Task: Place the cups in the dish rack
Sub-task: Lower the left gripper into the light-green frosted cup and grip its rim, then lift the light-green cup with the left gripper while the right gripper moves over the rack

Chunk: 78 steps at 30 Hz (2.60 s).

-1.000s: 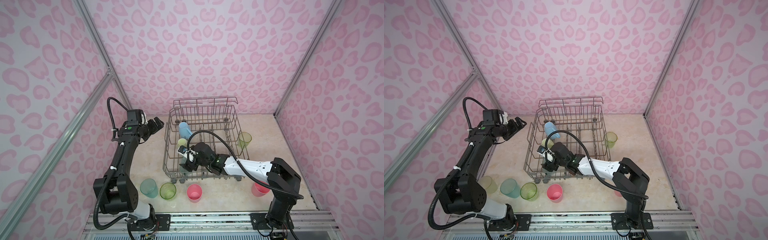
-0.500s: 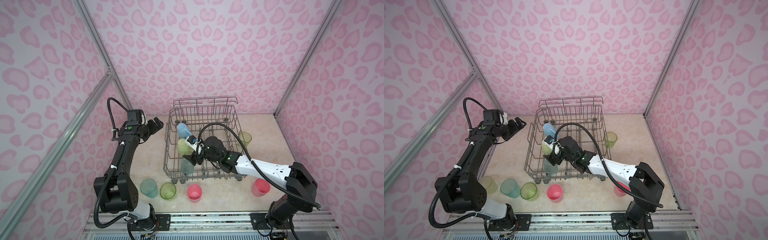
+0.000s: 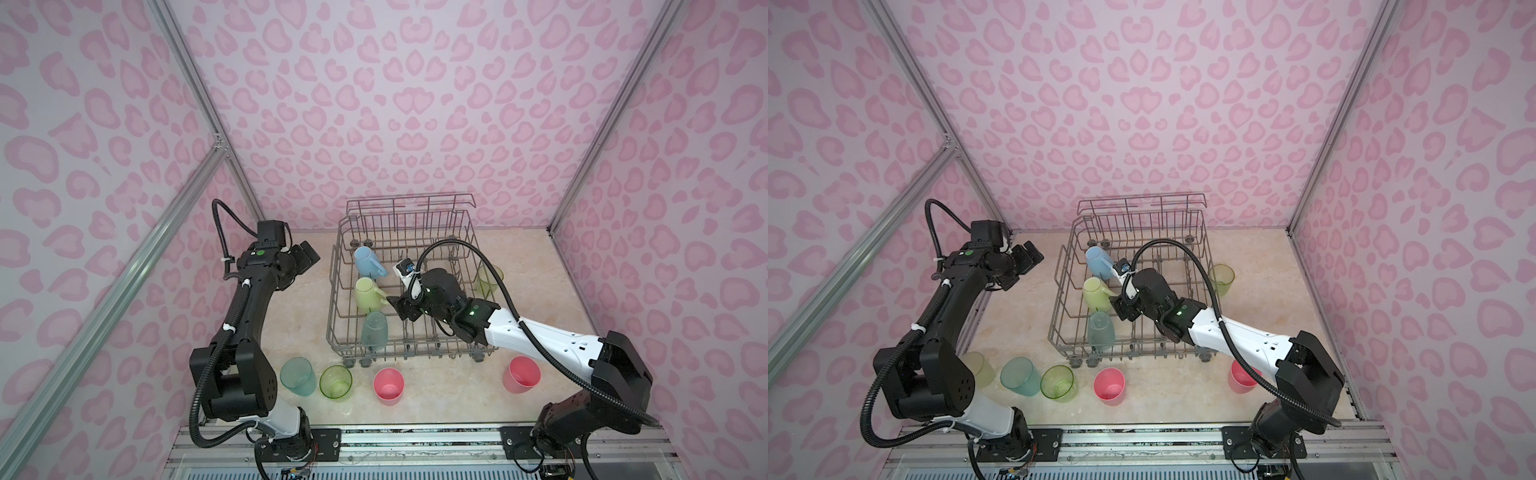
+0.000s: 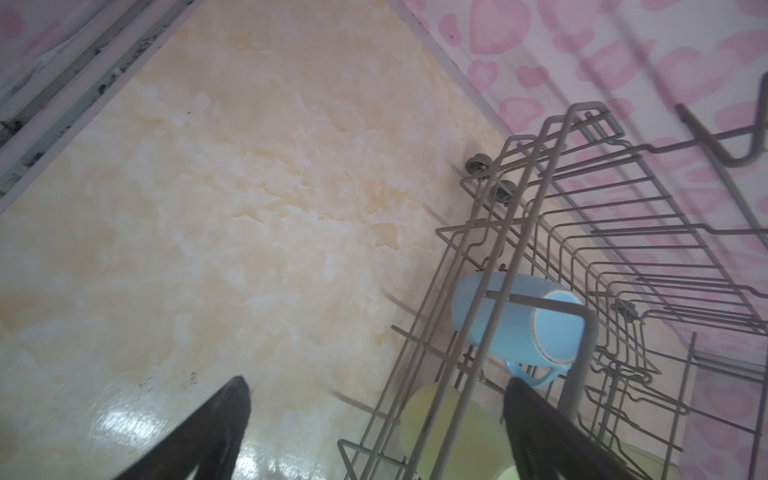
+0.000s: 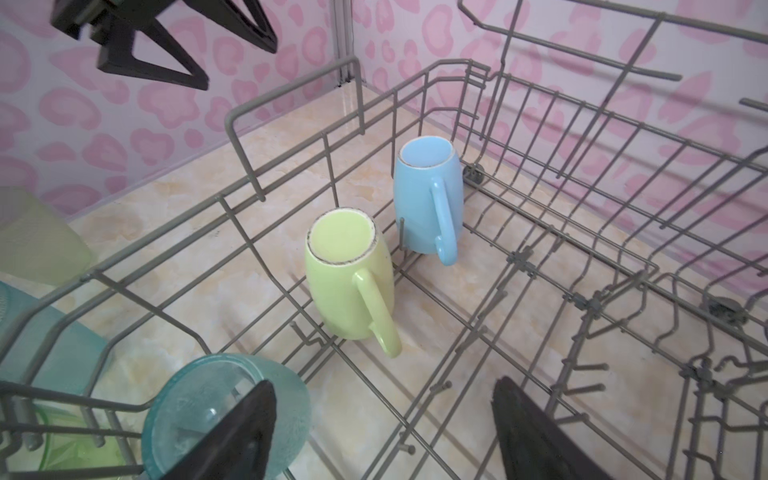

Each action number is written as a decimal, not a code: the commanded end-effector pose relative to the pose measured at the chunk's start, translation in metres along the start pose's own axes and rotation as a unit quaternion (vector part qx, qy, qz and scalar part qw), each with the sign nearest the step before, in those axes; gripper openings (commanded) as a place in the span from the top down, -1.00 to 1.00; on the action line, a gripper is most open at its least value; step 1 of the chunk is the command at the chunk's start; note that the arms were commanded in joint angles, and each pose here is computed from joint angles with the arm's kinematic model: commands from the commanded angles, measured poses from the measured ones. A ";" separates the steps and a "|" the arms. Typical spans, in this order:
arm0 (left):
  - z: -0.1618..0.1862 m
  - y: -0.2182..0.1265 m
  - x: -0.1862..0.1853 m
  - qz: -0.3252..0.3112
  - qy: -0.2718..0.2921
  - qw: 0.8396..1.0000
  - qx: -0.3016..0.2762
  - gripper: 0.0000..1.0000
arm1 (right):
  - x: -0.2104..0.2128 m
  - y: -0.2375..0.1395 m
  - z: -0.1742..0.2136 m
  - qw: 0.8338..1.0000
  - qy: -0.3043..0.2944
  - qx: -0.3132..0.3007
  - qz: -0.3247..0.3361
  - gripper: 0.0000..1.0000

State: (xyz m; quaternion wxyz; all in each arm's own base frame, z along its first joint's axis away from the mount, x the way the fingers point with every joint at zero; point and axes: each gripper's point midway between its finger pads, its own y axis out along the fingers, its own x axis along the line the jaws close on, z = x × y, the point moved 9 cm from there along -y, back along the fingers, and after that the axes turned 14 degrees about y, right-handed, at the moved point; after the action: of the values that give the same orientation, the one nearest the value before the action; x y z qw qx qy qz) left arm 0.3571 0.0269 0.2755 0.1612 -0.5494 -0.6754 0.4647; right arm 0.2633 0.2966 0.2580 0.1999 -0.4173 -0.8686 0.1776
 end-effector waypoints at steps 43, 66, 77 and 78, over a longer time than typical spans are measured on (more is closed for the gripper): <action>0.125 -0.059 0.138 -0.275 -0.190 0.942 0.032 -0.70 | 0.029 -0.037 0.003 0.999 -0.001 0.041 -0.005 -0.55; 0.122 -0.020 0.168 -0.277 -0.221 0.933 0.070 0.10 | 0.025 -0.033 0.011 0.999 -0.013 0.043 0.005 -0.56; 0.122 -0.019 0.170 -0.281 -0.221 0.931 0.074 0.44 | 0.024 -0.030 0.014 0.999 -0.016 0.044 0.008 -0.56; 0.123 -0.019 0.171 -0.281 -0.221 0.931 0.075 0.46 | 0.024 -0.031 0.014 0.999 -0.016 0.044 0.008 -0.56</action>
State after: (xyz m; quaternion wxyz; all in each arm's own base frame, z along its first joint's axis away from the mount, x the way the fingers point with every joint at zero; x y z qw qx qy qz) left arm 0.1977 0.1231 0.1788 0.1693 -0.2061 -0.7824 0.5628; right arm 0.2208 0.2946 0.2643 0.2103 -0.4066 -0.8577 0.2340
